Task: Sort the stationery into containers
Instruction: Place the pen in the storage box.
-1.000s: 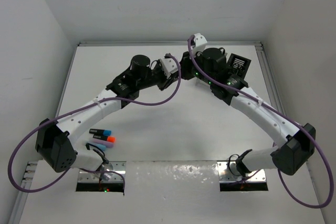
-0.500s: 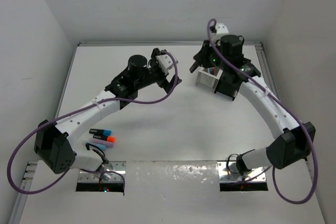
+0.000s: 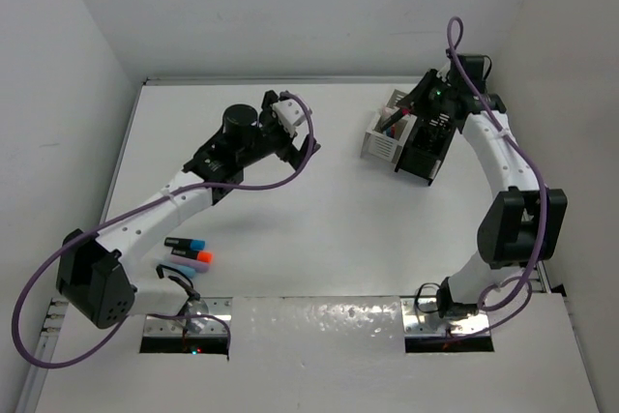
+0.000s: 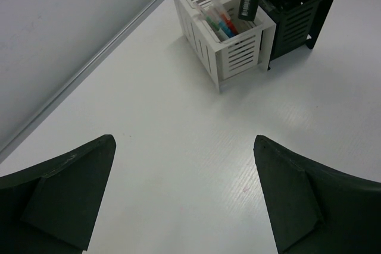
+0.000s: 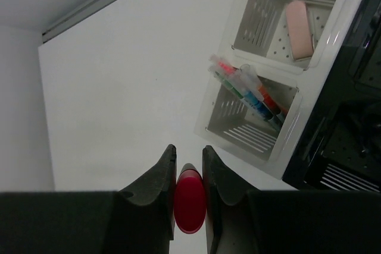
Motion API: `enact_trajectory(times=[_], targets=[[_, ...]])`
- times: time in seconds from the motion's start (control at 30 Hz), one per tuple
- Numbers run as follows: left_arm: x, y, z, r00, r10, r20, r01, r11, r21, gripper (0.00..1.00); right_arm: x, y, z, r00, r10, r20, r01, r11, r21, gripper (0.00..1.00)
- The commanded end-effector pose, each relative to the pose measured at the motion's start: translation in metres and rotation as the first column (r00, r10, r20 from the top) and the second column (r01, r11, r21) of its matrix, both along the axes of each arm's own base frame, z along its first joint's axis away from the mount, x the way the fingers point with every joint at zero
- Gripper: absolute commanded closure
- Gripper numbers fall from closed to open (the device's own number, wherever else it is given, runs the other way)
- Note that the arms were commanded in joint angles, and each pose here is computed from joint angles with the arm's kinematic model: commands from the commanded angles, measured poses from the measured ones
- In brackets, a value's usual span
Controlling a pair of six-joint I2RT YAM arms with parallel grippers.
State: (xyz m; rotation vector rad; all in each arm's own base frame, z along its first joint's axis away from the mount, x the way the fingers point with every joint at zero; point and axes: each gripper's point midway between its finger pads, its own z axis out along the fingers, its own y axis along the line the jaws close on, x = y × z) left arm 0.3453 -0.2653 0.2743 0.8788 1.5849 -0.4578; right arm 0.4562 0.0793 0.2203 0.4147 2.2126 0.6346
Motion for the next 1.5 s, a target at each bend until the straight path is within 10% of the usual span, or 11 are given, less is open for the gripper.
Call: enact_trajectory(times=[0.0, 1.47], targets=[[-0.002, 0.009, 0.026, 0.998, 0.023, 0.061, -0.019, 0.998, -0.057, 0.0, 0.013, -0.005, 0.016, 0.998, -0.059, 0.024, 0.055, 0.988, 0.145, 1.0], [-0.004, 0.02, 0.03, 0.999, 0.037, 0.005, -0.037, 0.998, 0.043, 0.0, 0.012, -0.035, -0.014, 0.978, -0.206, 0.032, 0.197, 0.963, 0.184, 1.0]])
